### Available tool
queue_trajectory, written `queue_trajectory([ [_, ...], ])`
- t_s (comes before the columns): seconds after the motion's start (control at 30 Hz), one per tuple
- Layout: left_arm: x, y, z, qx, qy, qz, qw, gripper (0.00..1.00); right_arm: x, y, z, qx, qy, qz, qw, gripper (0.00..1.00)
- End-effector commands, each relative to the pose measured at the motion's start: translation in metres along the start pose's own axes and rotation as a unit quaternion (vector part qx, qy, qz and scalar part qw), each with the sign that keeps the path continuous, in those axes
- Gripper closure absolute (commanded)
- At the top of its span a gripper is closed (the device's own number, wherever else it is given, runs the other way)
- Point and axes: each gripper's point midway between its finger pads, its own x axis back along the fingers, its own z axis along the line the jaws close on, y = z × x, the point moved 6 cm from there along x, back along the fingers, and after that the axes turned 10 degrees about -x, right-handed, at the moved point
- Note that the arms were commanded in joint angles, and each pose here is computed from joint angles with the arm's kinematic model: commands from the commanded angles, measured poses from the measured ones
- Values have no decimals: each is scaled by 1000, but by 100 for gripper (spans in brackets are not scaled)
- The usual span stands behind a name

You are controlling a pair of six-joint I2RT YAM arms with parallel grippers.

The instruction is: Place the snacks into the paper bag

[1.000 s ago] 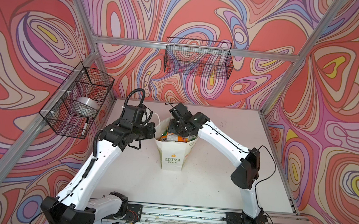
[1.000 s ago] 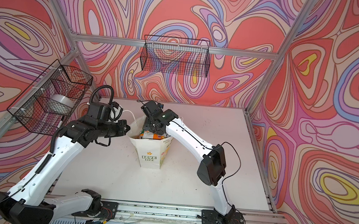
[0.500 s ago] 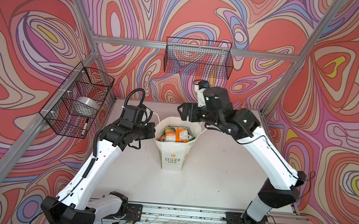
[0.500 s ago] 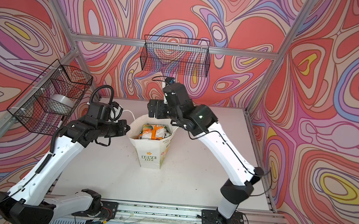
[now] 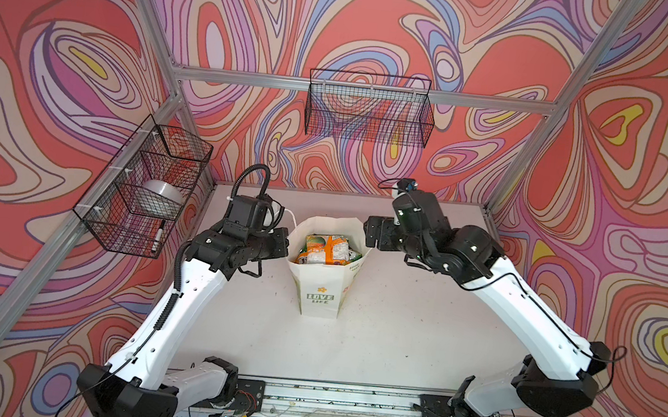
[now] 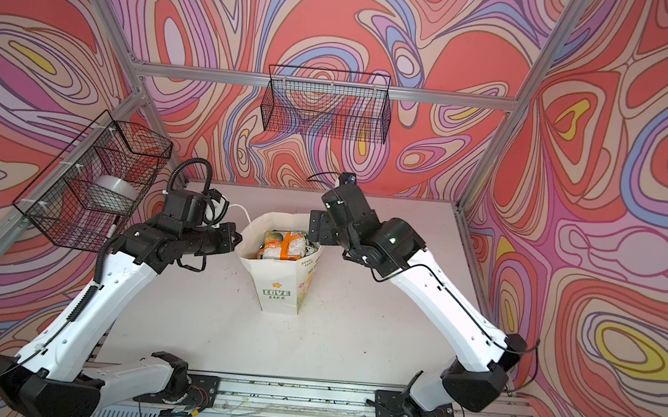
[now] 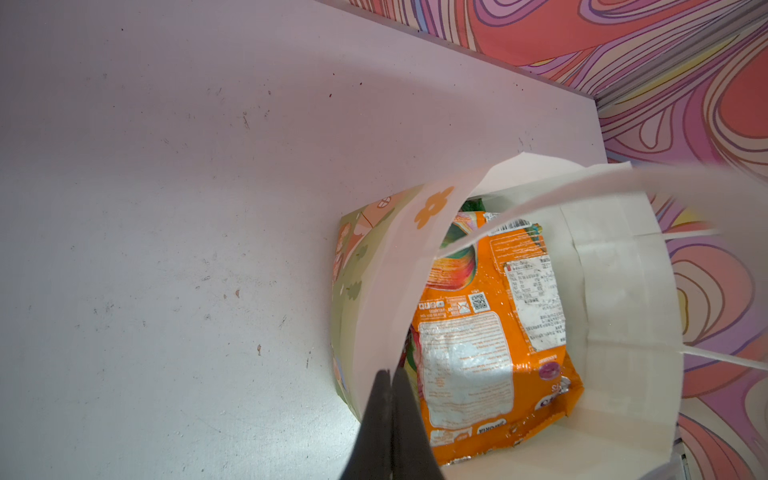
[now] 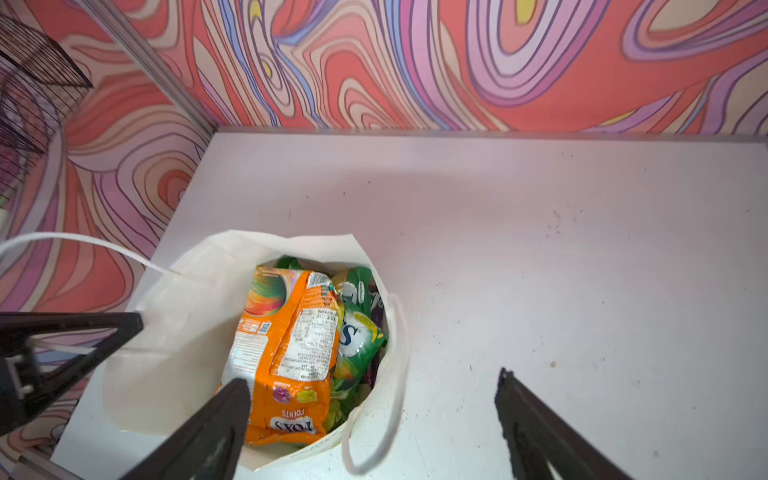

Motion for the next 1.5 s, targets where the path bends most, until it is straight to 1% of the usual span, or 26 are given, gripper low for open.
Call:
queue_trajectory([
  [0.0,-2,3,1,-3,-1,-3,1000,100,-6,0,5,-39,30,5,999,11],
  [0.07,-1,3,1,-3,-1,-4,1000,100,-14,-4,6,-46,34,13,998,18],
  [0.1,0,3,0,-3,-2,-4,1000,100,-16,-5,7,-47,39,16,998,25],
  [0.17,0,3,0,-4,-3,-6,1000,100,-19,-5,10,-44,49,18,998,46],
  [0.23,0,4,-1,-5,-5,-7,1000,100,-18,-4,13,-41,58,17,997,81],
  [0.27,0,4,-2,-7,-8,-7,1000,100,-18,-3,13,-39,58,14,997,94],
  [0.3,0,5,-3,-5,-12,-7,1000,100,-17,-1,12,-38,56,8,998,100],
  [0.37,-2,8,-7,6,-30,-5,1000,100,-17,4,11,-34,52,-3,998,100],
  [0.47,-2,22,-22,38,-78,-9,996,100,-15,20,6,-33,56,-17,998,100],
  [0.53,2,39,-30,61,-80,-25,995,100,-10,36,5,-35,64,-34,997,100],
  [0.63,8,64,-58,46,-79,-56,994,100,5,62,12,-30,87,-67,993,100],
  [0.7,9,77,-82,24,-82,-65,994,100,9,77,16,-25,99,-80,992,100],
  [0.73,9,82,-92,12,-76,-69,995,100,11,86,15,-30,103,-80,991,100],
  [0.8,10,88,-97,4,-46,-86,995,100,13,93,19,-29,121,-75,989,100],
  [0.87,2,90,-98,9,-40,-93,995,100,15,94,20,-26,128,-78,988,100],
  [1.03,-27,81,-104,12,-50,-61,997,100,3,89,5,-31,120,-69,990,100],
  [1.2,-54,63,-113,14,-70,-30,997,100,-15,65,-18,-56,113,-47,991,100],
  [1.27,-60,58,-112,19,-71,-18,997,100,-22,55,-27,-67,105,-39,992,100],
  [1.33,-58,55,-109,24,-70,-23,997,100,-28,49,-35,-73,95,-30,992,100],
  [1.37,-55,55,-108,28,-69,-31,997,97,-29,46,-36,-73,92,-26,993,100],
  [1.4,-51,54,-106,30,-69,-37,996,92,-29,46,-38,-73,90,-25,993,98],
  [1.43,-49,54,-106,31,-69,-43,996,84,-28,45,-38,-74,89,-24,993,95],
  [1.47,-44,54,-105,33,-71,-50,996,75,-26,45,-38,-75,90,-25,993,89],
])
